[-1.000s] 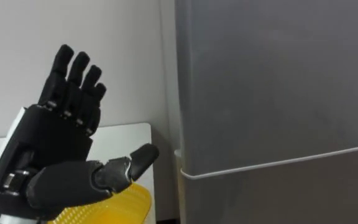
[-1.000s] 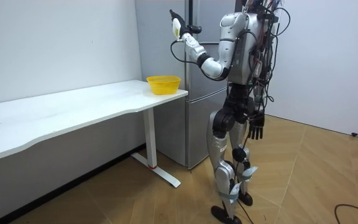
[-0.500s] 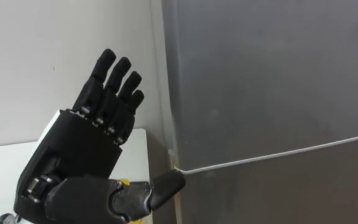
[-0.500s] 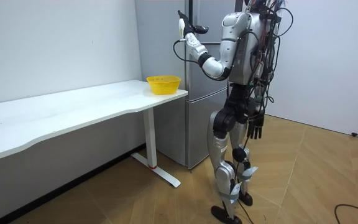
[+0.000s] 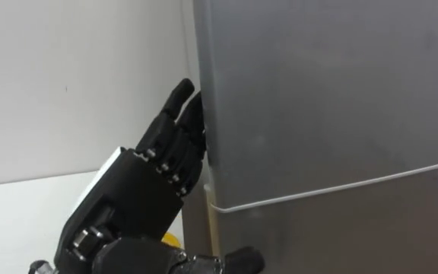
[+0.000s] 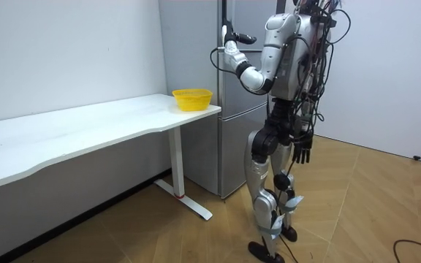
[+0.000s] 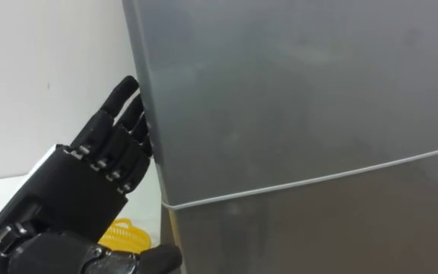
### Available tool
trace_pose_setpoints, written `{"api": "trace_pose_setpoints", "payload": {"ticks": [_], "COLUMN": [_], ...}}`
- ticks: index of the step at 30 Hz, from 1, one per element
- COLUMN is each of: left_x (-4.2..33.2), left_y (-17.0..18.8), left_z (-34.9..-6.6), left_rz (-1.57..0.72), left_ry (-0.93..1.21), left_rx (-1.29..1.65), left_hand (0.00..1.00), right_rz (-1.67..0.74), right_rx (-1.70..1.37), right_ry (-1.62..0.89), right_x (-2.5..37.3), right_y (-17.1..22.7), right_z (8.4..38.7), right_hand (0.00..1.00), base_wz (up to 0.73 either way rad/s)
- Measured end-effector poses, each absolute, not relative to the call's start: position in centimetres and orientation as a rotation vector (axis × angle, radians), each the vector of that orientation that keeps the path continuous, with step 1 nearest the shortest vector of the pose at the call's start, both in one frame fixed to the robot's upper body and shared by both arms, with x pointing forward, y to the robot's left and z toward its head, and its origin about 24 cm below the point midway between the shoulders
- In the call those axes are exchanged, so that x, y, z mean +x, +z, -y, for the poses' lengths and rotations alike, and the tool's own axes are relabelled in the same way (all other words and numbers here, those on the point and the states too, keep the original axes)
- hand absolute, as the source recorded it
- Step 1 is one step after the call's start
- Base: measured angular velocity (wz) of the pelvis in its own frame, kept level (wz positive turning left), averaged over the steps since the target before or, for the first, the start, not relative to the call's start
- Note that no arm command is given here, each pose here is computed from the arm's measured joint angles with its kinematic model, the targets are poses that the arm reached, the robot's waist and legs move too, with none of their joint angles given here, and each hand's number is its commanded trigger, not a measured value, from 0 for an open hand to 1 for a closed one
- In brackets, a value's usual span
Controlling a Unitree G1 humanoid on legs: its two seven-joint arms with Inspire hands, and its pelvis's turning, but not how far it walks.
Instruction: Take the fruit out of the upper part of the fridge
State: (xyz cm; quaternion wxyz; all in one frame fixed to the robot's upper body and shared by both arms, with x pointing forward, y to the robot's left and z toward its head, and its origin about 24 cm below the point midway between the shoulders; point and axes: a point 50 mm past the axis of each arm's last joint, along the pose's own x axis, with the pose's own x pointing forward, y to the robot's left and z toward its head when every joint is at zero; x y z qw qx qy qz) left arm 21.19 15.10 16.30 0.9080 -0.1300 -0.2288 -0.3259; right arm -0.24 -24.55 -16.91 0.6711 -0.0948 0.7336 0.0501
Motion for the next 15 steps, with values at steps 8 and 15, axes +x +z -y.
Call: {"api": "trace_pose_setpoints", "payload": {"ticks": [8, 15], "left_x": [21.19, 21.34], "left_y": [16.16, 15.65], "left_z": [-14.86, -14.39], "left_rz": [0.464, 0.436], "left_ry": [-0.689, -0.704], "left_rx": [-0.268, -0.282], "left_hand": [0.00, 1.00], "right_rz": [-1.637, -1.652], "right_rx": [-0.225, -0.222], "right_ry": [0.107, 0.107], "right_x": [0.46, 0.23], "right_y": [-16.82, -16.82], "right_z": [24.91, 24.91], "right_hand": [0.00, 0.00], "base_wz": [0.00, 0.00]}}
